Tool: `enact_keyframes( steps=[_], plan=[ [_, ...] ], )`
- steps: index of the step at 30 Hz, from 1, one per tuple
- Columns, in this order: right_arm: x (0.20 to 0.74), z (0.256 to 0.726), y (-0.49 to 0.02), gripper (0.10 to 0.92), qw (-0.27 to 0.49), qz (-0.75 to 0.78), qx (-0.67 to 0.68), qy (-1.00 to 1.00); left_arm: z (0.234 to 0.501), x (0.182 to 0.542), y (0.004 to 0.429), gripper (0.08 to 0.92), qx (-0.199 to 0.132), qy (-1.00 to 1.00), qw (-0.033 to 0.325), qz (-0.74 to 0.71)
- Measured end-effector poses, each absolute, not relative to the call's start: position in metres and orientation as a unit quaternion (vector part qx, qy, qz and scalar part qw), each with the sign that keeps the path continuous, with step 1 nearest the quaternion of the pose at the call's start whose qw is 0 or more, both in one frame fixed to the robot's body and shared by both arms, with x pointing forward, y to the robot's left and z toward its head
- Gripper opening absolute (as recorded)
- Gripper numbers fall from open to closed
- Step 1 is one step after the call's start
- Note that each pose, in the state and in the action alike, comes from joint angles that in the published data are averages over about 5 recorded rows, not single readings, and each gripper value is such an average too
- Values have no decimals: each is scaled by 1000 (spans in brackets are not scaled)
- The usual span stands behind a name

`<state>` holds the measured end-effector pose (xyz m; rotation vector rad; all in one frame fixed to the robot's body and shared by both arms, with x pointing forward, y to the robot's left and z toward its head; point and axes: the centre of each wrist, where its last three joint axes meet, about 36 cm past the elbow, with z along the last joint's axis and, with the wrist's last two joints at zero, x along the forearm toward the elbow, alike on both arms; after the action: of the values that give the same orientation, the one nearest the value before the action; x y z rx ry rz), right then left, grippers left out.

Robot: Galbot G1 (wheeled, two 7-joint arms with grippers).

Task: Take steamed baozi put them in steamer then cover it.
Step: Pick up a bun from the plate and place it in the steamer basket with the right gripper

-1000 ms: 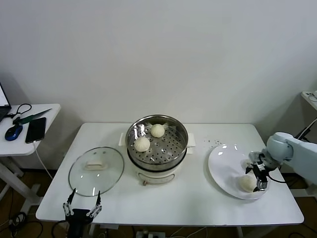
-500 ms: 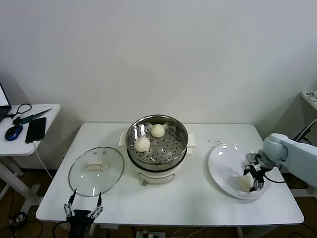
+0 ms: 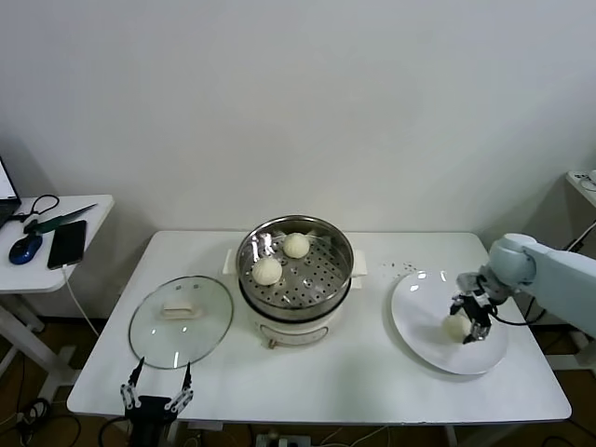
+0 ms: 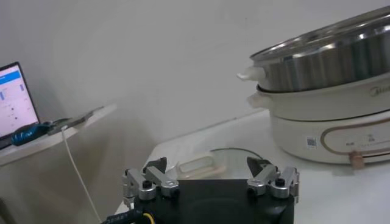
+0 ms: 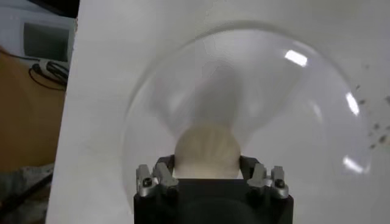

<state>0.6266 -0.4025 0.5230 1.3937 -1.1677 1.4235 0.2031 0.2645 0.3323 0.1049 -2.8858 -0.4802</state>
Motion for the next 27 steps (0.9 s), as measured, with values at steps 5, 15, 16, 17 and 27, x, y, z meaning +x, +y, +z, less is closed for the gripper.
enact_keyframes(
  steps=[5,15,16,17,27],
  plan=[
    [657,583,-367,687,336,621,570,-419,333,203,264,823,34,-980,107,-165],
    [691,687,-259,687,187,725,597,-289,332,205,263,823,32,-980,107,-167],
    [692,693,-246,687,173,732,599,-274,332,205,263,823,32,-979,107,-168],
    [693,698,-234,687,161,738,601,-261,332,204,263,823,32,-979,108,-168],
    [683,706,-114,687,59,767,625,-136,334,205,267,823,32,-978,109,-174]
  ],
)
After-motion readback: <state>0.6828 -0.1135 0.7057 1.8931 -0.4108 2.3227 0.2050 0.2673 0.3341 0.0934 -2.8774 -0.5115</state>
